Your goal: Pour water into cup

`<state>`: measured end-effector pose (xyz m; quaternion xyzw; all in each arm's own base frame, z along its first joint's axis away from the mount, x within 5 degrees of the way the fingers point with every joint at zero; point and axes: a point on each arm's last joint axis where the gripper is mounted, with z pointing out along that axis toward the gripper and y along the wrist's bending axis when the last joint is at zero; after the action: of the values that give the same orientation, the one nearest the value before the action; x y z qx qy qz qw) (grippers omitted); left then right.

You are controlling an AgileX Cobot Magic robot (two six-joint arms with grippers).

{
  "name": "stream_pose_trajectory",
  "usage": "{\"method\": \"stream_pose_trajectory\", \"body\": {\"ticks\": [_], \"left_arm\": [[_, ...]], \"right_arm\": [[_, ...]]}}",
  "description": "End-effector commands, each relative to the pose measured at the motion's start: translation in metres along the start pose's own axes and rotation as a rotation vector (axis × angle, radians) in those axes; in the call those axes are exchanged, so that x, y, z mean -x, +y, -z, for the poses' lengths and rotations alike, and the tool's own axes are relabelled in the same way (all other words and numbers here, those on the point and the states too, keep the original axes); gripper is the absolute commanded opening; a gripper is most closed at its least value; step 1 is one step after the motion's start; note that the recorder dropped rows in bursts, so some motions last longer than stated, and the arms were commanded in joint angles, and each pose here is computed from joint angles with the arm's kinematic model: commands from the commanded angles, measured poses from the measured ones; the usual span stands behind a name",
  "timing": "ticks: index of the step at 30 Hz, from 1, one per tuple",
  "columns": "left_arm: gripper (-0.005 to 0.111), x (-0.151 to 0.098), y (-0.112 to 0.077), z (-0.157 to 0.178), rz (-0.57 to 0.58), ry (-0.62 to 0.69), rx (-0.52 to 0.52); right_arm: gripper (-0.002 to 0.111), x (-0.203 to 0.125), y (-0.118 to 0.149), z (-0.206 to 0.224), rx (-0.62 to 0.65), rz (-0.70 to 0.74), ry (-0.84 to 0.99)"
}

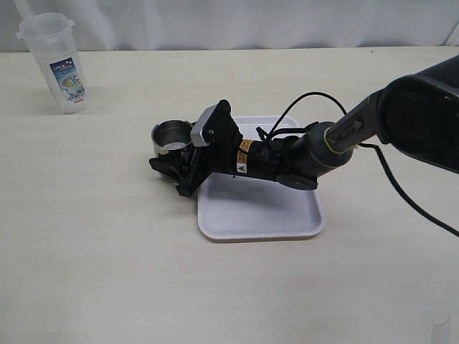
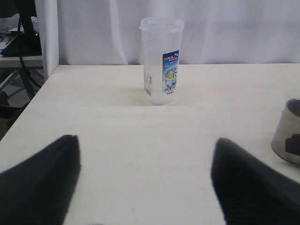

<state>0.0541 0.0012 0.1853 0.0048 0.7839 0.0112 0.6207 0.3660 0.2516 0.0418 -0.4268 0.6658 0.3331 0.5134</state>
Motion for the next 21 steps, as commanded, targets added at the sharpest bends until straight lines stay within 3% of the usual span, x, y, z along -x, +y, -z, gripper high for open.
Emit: {"method": "stream_pose_trajectory", "body": {"ticks": [1, 8, 21], "left_arm": [[0.041, -0.0009, 0.0003, -0.0002, -0.021, 0.0, 0.003], [0.002, -0.0009, 0.0003, -0.0002, -0.021, 0.0, 0.003], [0.0, -0.0009, 0.0004, -0.0002, -0.075, 0.001, 0.003]], "right_arm": [[0.004, -0.0028, 0.0002, 0.0008, -0.005, 0.002, 0.034], [0.004, -0.0028, 0.0002, 0.0008, -0.005, 0.002, 0.034], [0.004, -0.0028, 0.0002, 0.0008, -0.005, 0.002, 0.034]]}}
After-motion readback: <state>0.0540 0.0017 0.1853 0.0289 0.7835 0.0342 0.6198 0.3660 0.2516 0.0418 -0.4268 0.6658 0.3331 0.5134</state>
